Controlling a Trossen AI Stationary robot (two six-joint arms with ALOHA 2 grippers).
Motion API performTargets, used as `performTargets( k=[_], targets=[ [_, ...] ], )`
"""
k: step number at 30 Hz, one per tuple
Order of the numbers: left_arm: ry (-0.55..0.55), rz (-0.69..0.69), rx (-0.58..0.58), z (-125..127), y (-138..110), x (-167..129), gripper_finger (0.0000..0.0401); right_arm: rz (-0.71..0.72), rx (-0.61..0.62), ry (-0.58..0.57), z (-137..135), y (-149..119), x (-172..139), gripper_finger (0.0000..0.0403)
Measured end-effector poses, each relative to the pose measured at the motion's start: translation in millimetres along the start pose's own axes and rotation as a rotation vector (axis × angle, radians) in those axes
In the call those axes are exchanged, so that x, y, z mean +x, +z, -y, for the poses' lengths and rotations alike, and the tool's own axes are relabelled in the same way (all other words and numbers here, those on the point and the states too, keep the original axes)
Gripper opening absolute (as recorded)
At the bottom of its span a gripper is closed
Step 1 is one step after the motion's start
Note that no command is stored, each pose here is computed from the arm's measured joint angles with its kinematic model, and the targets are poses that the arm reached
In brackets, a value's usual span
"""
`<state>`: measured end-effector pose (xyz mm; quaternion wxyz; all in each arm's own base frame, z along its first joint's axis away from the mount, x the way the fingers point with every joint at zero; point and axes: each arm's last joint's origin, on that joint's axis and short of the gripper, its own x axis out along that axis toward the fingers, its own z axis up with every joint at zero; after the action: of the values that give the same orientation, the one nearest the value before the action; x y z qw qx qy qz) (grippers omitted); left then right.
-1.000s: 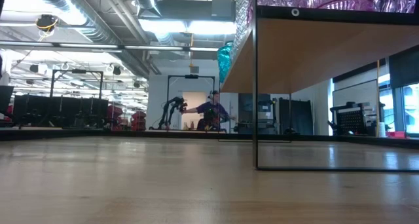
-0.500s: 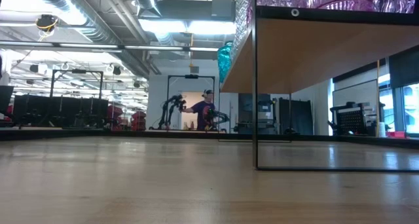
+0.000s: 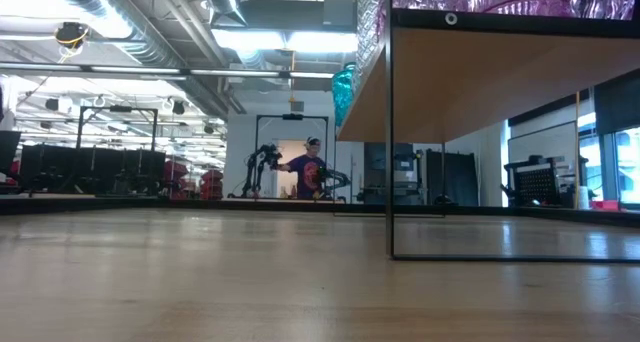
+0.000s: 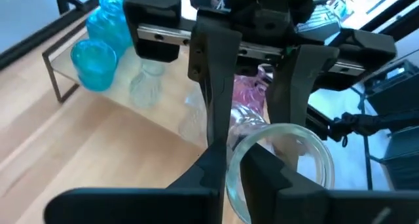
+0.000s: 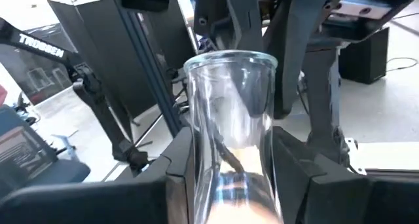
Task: Sort vases onto shelf
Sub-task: Put the transparent vase on the shelf aligned with the other transparent vase
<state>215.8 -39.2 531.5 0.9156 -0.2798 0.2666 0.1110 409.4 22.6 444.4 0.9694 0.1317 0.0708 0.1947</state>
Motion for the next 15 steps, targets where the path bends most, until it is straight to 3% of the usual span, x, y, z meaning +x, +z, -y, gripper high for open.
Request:
performTargets(
  k=[6, 10, 15],
  targets=[
    [-0.015, 0.047, 0.029, -1, 4, -9, 0.0029, -0.050, 0.034, 0.035, 8, -3, -4, 0.0113],
    [-0.022, 0.049, 0.060, -1, 5, -7, 0.0007, -0.108, 0.074, 0.027, 14, -10, -3, 0.0113],
    [-0.009, 0.051, 0.061, -2, 7, -2, 0.0002, -0.097, 0.041, 0.016, 13, -7, -5, 0.0113]
  ],
)
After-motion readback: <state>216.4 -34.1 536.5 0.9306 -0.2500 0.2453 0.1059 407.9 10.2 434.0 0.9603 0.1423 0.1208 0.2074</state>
